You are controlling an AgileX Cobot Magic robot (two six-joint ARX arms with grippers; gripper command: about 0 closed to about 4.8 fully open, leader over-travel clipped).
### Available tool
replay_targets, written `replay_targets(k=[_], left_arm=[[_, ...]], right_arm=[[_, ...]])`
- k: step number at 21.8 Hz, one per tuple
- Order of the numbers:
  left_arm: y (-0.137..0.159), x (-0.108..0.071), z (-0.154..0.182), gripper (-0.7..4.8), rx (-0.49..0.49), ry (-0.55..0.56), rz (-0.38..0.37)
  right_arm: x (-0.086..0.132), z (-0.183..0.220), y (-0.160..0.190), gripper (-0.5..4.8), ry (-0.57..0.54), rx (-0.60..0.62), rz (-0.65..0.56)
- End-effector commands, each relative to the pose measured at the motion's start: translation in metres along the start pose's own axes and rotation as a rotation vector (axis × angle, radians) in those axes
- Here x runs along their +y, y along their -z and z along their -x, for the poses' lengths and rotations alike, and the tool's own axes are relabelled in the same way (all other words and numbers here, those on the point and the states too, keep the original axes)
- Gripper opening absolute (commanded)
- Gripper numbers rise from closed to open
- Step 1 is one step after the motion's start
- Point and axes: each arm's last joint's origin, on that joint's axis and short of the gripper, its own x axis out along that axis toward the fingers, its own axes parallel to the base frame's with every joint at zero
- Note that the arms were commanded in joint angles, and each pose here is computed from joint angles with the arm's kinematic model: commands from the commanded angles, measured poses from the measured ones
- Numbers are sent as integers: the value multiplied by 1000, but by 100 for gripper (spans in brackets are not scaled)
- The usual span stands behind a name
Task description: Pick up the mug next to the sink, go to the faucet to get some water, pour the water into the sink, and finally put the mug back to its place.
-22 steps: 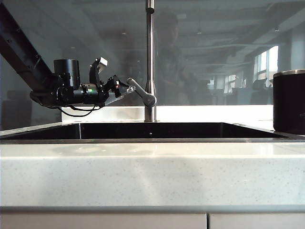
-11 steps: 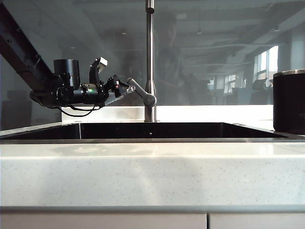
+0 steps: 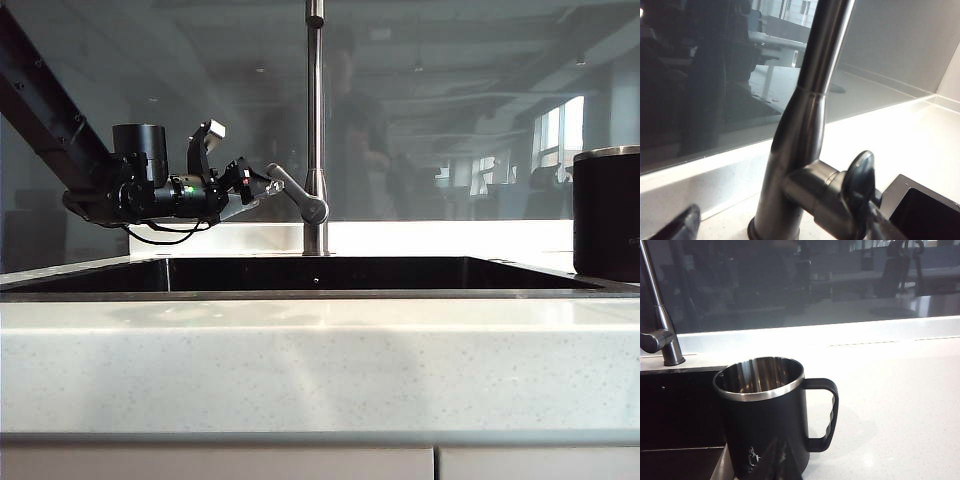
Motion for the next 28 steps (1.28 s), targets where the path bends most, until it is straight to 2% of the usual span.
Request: replay_targets(k=[1,14,18,21,24,25,26,27,28], left_arm=[[-5,-1,0,421,-11,4,-9],[-5,0,0,421,-19,-7,-21],[-16,-3,1,421,7,-28,38],[-38,-11,2,424,65,-50,85],[-64,-21,7,431,138,-142,111],[-83,-30,13,431,198,-255,144],[-92,-35,17,431,222,-308,158],[-112,-46,26,431,261,-444,177],[-121,-51,31,431,274,-505,174]], right_arm=[[0,0,0,-8,0,-13,3],[0,0,0,-8,0,-13,3],[0,0,0,-8,0,-13,3],[0,0,0,-8,0,-13,3],[0,0,0,-8,0,-13,3],[0,0,0,-8,0,-13,3],[0,0,0,-8,0,-13,3],[0,0,0,-8,0,-13,3],[0,0,0,-8,0,-13,3]])
